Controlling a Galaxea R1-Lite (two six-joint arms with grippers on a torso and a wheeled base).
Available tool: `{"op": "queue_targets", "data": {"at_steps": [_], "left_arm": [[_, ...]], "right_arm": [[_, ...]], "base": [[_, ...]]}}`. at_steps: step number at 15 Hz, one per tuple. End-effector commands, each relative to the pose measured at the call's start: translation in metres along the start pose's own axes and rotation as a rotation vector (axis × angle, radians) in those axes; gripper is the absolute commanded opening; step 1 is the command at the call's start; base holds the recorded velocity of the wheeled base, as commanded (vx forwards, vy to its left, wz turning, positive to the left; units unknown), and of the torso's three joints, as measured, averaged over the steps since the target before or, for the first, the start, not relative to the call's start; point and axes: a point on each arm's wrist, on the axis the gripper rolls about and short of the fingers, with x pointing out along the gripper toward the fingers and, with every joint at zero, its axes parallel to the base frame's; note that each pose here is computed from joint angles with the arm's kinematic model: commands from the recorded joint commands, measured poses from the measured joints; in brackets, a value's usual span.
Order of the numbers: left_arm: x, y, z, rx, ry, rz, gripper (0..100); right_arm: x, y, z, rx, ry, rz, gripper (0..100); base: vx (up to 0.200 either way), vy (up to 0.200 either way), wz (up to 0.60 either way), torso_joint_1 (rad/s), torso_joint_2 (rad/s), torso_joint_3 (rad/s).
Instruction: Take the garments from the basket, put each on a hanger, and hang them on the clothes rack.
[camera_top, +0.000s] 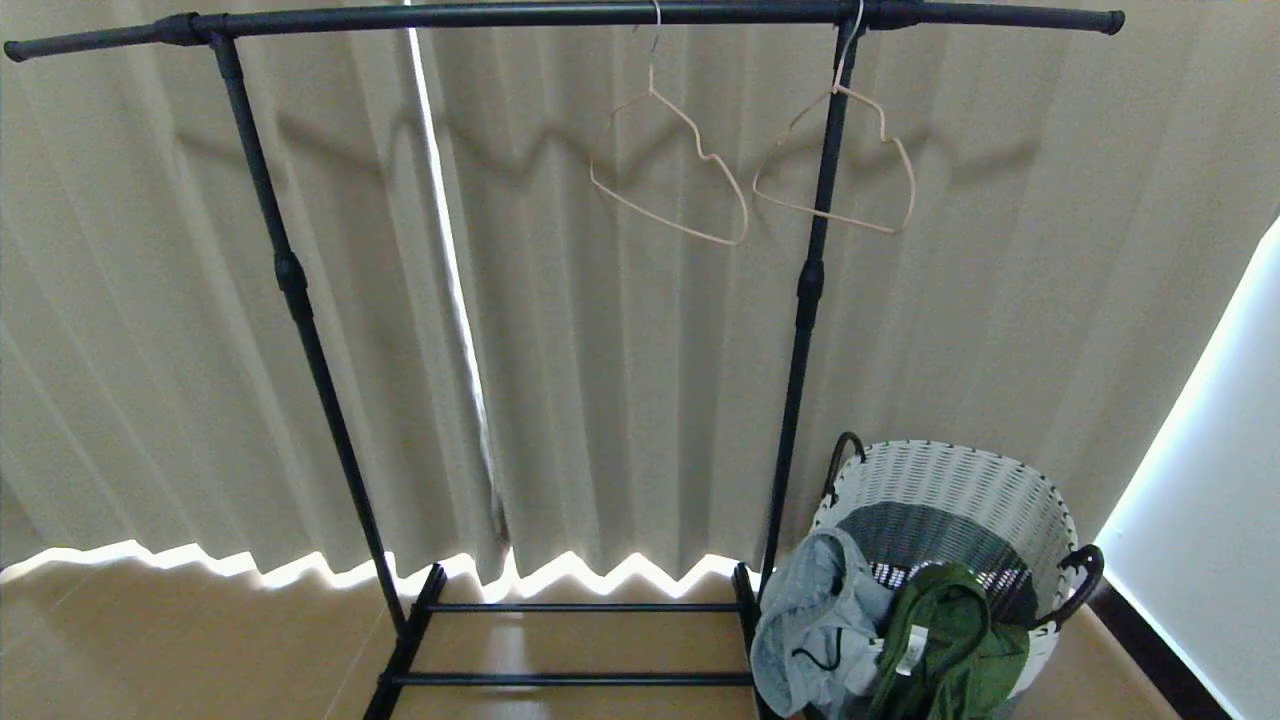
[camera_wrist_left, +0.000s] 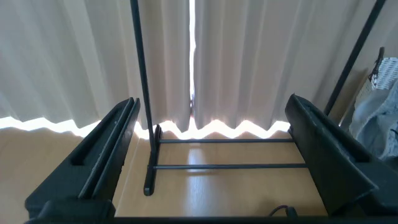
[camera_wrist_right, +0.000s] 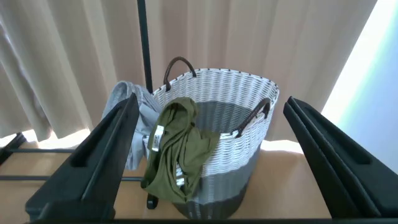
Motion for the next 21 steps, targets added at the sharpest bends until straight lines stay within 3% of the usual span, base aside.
{"op": "queue_targets", "data": {"at_steps": [1,9,11,13,14,16,17,18,19,21], "left_arm": [[0.0,0.0,0.0,-0.002,0.002,0.0,100],[0.0,0.0,0.0,-0.003,0.0,0.002,100],[0.0,0.0,0.0,-0.002,0.0,0.002,100],[0.0,0.0,0.0,-0.002,0.0,0.0,100],[0.0,0.0,0.0,-0.003,0.002,0.0,100],[0.0,0.0,0.0,-0.002,0.002,0.0,100],[0.0,0.0,0.0,-0.002,0.0,-0.001,100],[0.0,0.0,0.0,-0.002,0.0,-0.001,100],[0.0,0.0,-0.001,0.0,0.003,-0.003,100],[0.0,0.0,0.0,0.0,0.002,-0.004,100]], "right_arm": [[0.0,0.0,0.0,0.003,-0.001,0.0,100],[0.0,0.0,0.0,-0.001,0.001,0.0,100],[0.0,0.0,0.0,0.0,-0.001,-0.001,100],[-0.002,0.0,0.007,-0.064,0.019,0.004,100],[-0.004,-0.001,0.027,-0.141,0.05,0.025,100],[0.008,0.0,0.044,-0.231,0.221,0.077,100],[0.027,0.002,0.051,-0.355,0.361,0.115,100],[0.036,0.003,0.053,-0.394,0.418,0.131,100],[0.061,0.005,0.053,-0.472,0.573,0.178,100],[0.094,0.009,0.046,-0.611,0.772,0.277,100]], "base": [[0.2,0.0,0.0,-0.012,0.0,0.002],[0.2,0.0,0.0,0.005,0.0,0.004],[0.0,0.0,0.0,0.0,0.0,0.0],[0.0,0.0,0.0,0.0,0.0,0.0],[0.0,0.0,0.0,0.0,0.0,0.0],[0.0,0.0,0.0,0.0,0.0,0.0],[0.0,0.0,0.0,0.0,0.0,0.0],[0.0,0.0,0.0,0.0,0.0,0.0],[0.0,0.0,0.0,0.0,0.0,0.0],[0.0,0.0,0.0,0.0,0.0,0.0]]}}
